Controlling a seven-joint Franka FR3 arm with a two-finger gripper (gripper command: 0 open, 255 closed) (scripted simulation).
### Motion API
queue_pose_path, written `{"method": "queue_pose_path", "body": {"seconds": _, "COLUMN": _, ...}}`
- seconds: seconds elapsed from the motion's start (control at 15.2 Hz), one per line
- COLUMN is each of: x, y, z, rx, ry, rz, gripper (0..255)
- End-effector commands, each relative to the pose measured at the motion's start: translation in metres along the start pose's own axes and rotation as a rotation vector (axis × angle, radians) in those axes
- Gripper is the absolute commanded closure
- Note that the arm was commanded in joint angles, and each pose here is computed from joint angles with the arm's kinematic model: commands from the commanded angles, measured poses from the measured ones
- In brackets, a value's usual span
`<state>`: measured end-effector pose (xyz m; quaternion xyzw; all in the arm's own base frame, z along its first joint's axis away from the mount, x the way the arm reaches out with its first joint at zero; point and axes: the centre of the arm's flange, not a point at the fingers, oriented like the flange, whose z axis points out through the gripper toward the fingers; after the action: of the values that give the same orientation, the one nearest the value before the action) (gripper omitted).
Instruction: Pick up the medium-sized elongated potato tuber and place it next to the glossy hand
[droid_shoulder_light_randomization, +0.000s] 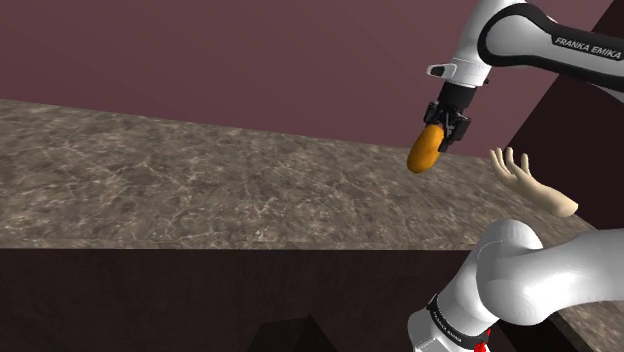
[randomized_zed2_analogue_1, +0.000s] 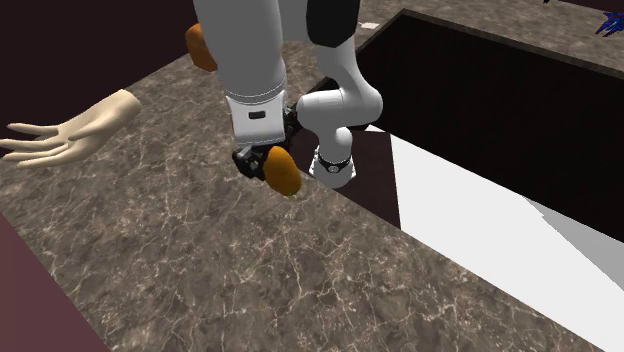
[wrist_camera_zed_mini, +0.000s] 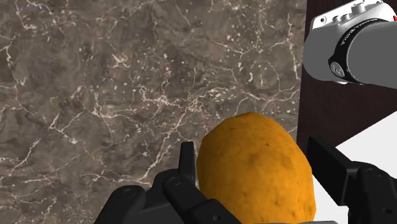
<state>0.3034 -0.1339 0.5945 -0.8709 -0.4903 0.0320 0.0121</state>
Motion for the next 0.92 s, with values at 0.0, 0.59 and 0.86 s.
{"method": "queue_pose_path", "body": {"seconds": 0.0, "x": -0.023, "y": 0.002, "z": -0.001, "rx": 0.0, "ry": 0.0, "rz": 0.0, "gripper": 255}}
{"method": "queue_pose_path", "body": {"seconds": 0.59, "x": -0.141, "y": 0.009, "z": 0.004, "rx": 0.0, "ry": 0.0, "rz": 0.0, "gripper": 255}}
{"method": "queue_pose_path", "body": {"seconds": 0.86, "x": -0.194, "y": 0.012, "z": 0.006, "rx": 0.0, "ry": 0.0, "rz": 0.0, "gripper": 255}}
